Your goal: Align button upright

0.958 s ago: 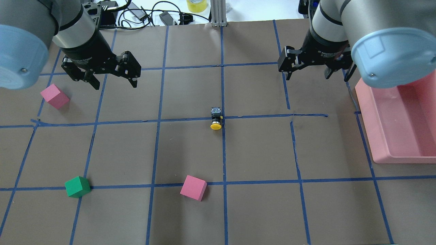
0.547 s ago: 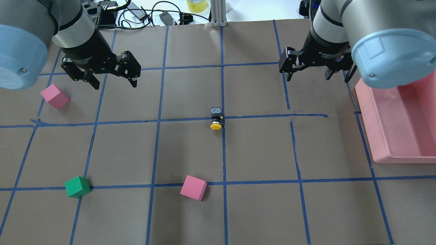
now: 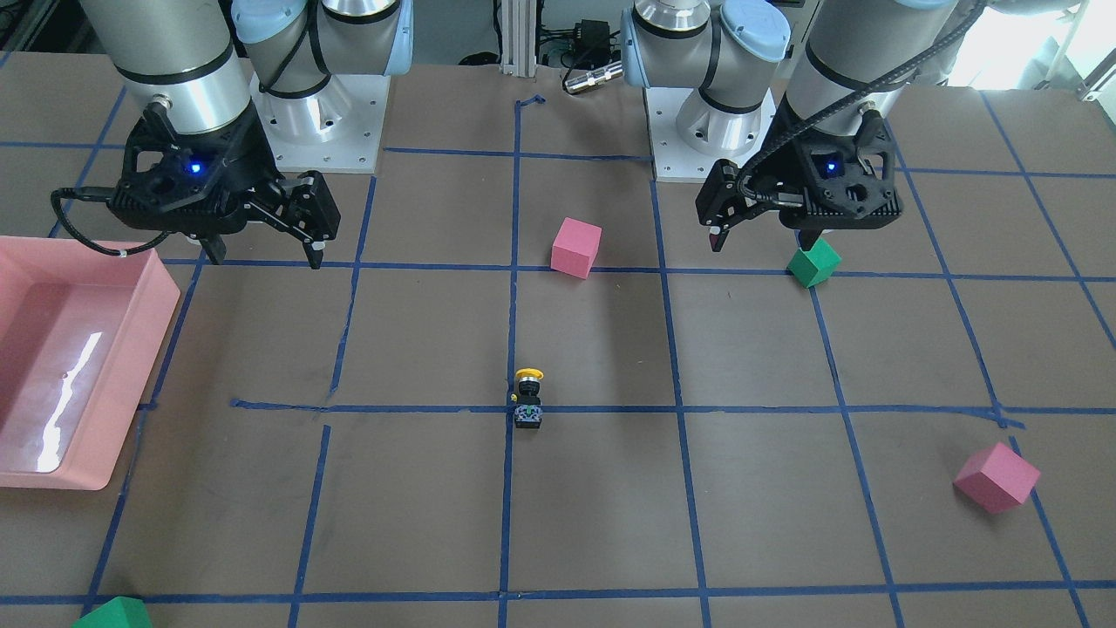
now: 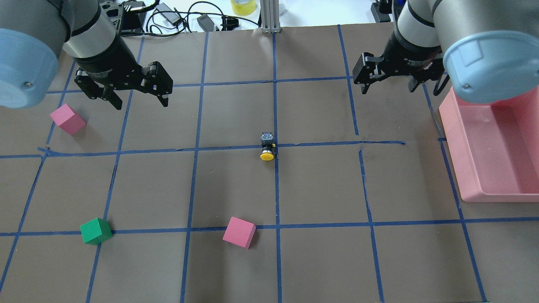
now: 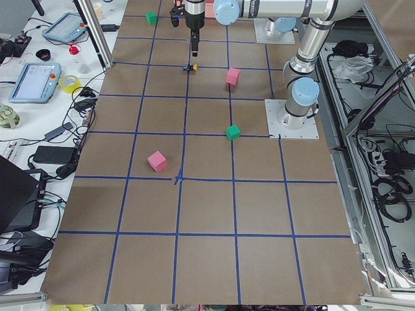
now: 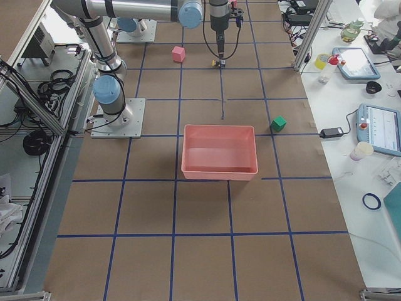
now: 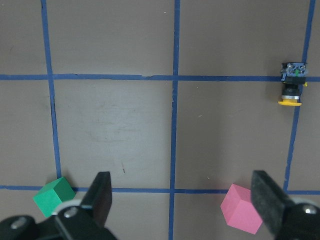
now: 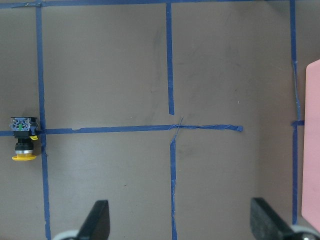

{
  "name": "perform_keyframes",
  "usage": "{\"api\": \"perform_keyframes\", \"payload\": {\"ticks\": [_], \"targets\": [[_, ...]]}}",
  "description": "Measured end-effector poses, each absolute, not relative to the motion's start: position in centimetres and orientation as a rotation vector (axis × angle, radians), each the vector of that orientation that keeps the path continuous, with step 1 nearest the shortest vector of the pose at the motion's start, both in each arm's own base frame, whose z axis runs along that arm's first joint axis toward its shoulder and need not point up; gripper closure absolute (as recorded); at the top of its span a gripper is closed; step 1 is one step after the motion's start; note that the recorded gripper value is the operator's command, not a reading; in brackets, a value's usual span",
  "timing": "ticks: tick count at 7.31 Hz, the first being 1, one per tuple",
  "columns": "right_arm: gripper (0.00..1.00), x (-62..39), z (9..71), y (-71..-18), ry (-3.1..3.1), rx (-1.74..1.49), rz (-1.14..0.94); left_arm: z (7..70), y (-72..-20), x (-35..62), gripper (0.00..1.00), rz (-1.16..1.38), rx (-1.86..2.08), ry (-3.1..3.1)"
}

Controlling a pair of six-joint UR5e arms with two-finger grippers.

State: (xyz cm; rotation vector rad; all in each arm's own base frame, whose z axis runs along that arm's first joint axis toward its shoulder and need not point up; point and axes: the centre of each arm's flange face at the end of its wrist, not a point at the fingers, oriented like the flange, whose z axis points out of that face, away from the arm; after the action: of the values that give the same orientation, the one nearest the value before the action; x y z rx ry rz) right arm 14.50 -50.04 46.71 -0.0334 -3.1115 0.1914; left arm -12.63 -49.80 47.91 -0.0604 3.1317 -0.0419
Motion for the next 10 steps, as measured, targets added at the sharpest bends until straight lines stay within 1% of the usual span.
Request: {"api": "perform_keyframes", "payload": {"ticks": [7,10], "targets": [[0.00,14.3,46.5,-50.1,-3.111,-0.040,0.185,47.5,-50.3,-12.3,0.00,-0.049,-0.068,3.132],[0.00,14.3,46.4,-50.1,-3.110,-0.043,0.181,46.8,-51.4,-12.4,0.00,-0.111,-0.089,3.134]]}}
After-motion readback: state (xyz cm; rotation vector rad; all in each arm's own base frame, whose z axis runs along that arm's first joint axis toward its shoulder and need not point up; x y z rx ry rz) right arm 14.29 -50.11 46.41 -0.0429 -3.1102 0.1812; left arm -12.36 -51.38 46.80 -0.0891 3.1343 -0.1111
